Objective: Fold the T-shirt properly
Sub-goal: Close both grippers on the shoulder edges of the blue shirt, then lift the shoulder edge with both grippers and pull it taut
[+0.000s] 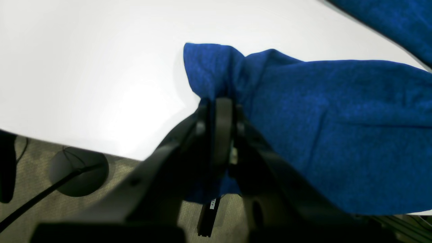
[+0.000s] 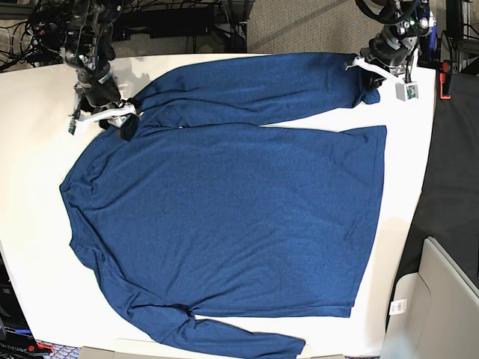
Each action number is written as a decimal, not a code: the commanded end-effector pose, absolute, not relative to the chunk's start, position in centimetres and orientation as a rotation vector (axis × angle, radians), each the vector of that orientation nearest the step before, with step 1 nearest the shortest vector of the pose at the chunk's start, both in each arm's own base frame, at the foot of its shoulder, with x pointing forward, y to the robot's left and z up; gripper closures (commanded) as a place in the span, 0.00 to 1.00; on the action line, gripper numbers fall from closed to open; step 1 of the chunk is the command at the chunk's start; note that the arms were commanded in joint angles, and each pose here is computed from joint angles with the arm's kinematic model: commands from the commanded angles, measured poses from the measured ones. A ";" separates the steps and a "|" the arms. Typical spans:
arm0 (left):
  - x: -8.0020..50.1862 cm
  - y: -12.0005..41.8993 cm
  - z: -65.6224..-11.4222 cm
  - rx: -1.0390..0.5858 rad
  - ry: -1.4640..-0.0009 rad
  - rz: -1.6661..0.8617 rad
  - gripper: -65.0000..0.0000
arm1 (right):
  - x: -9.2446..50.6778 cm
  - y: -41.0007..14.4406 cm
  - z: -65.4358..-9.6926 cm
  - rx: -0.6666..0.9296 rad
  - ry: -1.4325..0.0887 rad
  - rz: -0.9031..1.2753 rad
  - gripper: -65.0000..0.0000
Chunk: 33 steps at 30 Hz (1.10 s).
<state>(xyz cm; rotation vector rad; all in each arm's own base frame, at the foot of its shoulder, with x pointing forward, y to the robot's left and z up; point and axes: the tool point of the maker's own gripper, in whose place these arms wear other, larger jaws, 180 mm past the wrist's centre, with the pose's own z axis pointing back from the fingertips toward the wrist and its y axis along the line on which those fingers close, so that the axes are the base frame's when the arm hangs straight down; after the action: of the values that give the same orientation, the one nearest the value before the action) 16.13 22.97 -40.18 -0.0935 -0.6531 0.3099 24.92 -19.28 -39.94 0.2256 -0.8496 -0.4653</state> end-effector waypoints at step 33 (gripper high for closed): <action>19.8 23.4 -34.5 -0.066 -0.875 0.211 1.00 | 23.4 -20.3 -33.9 0.207 -0.967 -0.116 0.99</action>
<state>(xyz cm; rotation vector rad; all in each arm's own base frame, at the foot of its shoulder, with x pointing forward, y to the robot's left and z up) 19.49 23.40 -35.35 -0.0689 -0.8400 0.2217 22.69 -20.14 -35.15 0.2059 -0.9161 -0.1247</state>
